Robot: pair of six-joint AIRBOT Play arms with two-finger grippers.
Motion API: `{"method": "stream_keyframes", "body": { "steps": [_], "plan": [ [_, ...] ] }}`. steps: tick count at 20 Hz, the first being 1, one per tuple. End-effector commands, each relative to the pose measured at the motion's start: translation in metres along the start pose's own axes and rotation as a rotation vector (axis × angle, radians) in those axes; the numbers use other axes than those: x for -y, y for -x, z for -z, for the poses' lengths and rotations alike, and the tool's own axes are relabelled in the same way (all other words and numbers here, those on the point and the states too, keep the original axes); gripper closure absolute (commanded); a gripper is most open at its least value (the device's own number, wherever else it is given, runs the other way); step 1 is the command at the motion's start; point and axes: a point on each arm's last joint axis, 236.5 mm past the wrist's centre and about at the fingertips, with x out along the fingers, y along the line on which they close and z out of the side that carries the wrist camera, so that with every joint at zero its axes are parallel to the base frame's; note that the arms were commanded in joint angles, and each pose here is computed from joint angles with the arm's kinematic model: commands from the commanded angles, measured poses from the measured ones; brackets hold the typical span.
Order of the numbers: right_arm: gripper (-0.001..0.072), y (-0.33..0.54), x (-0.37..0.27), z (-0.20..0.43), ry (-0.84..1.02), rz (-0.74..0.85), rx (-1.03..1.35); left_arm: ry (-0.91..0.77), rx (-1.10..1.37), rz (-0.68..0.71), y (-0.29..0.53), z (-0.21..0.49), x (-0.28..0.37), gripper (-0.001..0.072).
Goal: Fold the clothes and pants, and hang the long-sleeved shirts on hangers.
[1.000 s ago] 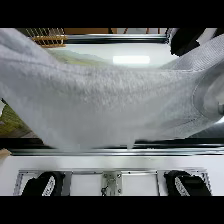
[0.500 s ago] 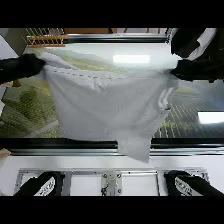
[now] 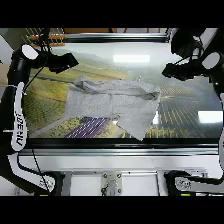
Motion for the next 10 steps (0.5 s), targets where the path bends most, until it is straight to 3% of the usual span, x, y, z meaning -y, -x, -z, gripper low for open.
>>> {"method": "stream_keyframes", "body": {
  "steps": [1, 4, 10],
  "plan": [
    [0.0202, 0.032, 0.011, -0.008, 0.001, 0.022, 0.047, 0.101, -0.039, -0.057, 0.021, 0.005, -0.047, 0.01],
    [0.0203, 0.068, -0.003, 0.013, 0.042, 0.013, 0.06, 0.236, -0.069, -0.127, 0.046, 0.054, -0.099, 0.01],
    [0.0203, 0.093, -0.027, 0.09, 0.062, -0.033, 0.019, 0.586, -0.15, -0.26, 0.041, 0.228, -0.172, 0.0101]
  ]
}}
